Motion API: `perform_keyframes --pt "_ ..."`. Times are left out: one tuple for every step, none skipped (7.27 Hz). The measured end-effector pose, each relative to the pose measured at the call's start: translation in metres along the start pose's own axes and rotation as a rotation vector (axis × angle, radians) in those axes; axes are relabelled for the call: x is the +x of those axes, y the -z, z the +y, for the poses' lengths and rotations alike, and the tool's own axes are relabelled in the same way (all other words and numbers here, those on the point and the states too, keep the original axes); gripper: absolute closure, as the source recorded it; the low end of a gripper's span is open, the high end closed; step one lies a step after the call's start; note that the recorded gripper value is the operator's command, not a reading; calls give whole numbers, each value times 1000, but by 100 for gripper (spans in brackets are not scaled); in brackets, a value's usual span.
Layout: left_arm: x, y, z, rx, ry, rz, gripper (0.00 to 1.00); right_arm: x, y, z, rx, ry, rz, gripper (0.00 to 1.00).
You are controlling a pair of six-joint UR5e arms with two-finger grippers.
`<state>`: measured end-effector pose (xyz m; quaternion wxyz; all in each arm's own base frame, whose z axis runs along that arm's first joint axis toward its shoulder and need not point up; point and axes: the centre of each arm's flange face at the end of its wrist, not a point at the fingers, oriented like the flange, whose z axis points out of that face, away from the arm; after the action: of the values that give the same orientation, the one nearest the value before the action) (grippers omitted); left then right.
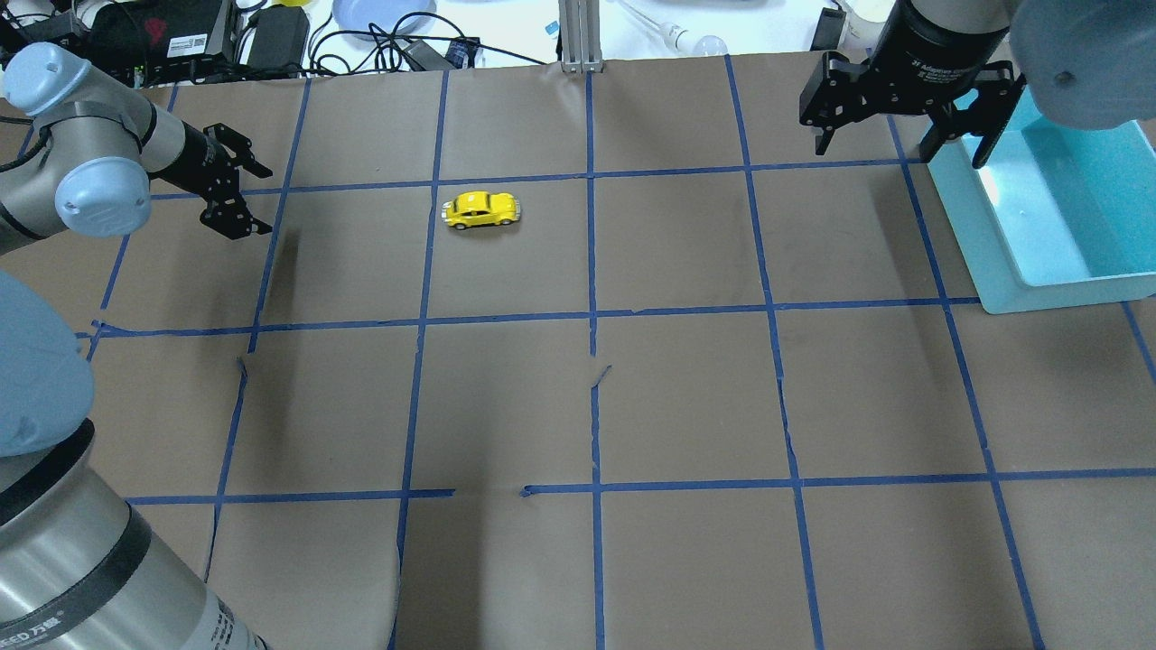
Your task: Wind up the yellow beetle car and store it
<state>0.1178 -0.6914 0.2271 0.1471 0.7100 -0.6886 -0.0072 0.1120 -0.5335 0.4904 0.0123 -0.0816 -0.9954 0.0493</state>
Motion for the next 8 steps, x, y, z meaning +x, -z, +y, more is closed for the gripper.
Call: perform_keyframes --pt "3 10 18 15 -145 5 1 0 0 0 0 0 0 0" --pt "5 19 44 67 -333 -7 0 0 0 0 0 0 0 0" --pt "7 26 74 136 -528 -37 0 0 0 0 0 0 0 0" --pt "8 36 109 188 -719 -61 0 0 0 0 0 0 0 0" --pt "6 47 137 213 -874 -82 0 0 -1 0 -3 2 -3 0" --pt "1 62 158 212 -1019 -109 0 0 -4 -2 -8 25 -6 0" --pt "-5 82 176 201 -1156 -134 0 3 -8 -5 -12 106 -8 0" --pt "-15 107 194 178 -1298 -170 0 15 -17 -16 -23 251 -19 0"
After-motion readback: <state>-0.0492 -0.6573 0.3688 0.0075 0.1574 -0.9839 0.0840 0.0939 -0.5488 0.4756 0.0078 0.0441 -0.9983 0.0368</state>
